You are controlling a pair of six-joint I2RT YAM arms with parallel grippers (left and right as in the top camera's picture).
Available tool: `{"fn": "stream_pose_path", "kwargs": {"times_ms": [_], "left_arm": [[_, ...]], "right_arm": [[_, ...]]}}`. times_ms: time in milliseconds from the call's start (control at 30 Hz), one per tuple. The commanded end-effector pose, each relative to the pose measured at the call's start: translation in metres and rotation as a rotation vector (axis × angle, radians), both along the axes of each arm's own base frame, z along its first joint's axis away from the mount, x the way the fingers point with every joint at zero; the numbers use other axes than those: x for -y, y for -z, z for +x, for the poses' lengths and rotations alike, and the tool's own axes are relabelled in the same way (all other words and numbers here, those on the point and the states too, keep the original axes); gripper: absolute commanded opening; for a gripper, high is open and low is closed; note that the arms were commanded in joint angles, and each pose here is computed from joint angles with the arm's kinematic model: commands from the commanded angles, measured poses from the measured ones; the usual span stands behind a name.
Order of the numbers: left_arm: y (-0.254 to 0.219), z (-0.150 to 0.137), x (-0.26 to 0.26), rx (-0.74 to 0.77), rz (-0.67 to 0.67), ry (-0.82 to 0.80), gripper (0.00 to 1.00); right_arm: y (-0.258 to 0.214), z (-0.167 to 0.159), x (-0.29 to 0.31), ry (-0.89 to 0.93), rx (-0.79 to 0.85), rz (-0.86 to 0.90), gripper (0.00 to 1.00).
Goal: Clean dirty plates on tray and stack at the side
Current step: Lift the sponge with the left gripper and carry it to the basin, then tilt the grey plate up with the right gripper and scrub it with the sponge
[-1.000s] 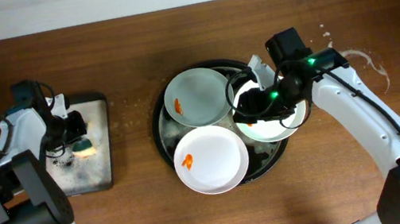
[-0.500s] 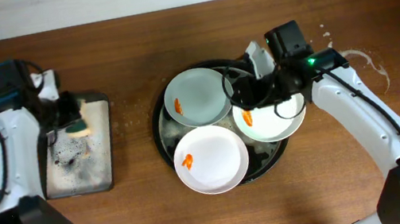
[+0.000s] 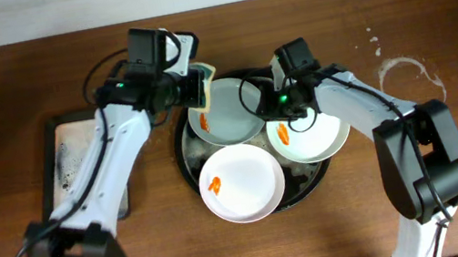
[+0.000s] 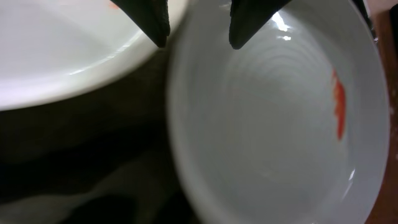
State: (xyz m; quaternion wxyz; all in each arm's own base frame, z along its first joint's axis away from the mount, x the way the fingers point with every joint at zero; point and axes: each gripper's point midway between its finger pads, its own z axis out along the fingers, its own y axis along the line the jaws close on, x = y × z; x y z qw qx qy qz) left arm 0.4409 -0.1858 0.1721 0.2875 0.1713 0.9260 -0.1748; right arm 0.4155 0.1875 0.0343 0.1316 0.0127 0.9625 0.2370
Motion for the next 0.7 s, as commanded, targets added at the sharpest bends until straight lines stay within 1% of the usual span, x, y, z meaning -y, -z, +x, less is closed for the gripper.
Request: {"fn": "stream_pose_path", "kwargs": {"times_ms": [0,33,133,233,267,333,533,667], "left_arm": [[0.039,0.001,0.014,-0.095,-0.002,0.022,0.00],[0.052,0.001,0.016,-0.122,0.006,0.026,0.00],[0.072,0.001,0.016,-0.159,0.019,0.027,0.00],[0.083,-0.001,0.020,-0.182,0.027,0.034,0.00],[0.085,-0.003,0.023,-0.186,0.029,0.042,0.00],[0.093,-0.007,0.030,-0.201,0.035,0.057,0.00],[0.136,-0.013,0.032,-0.342,0.022,-0.046,0.00],[0.140,-0.014,0.032,-0.349,0.025,-0.047,0.00]], "right_arm": [[-0.003,0.002,-0.015,-0.022,0.017,0.020,0.30],[0.001,0.003,-0.013,0.004,0.013,-0.006,0.27],[0.004,0.004,-0.011,0.021,0.016,-0.033,0.20],[0.007,0.006,-0.004,0.048,0.022,-0.066,0.15],[0.008,0.007,-0.004,0.049,0.022,-0.068,0.08],[0.010,0.008,-0.001,0.071,0.018,-0.084,0.04],[0.012,0.010,0.004,0.089,0.023,-0.101,0.04],[0.012,0.011,0.004,0.088,0.024,-0.101,0.04]]}}
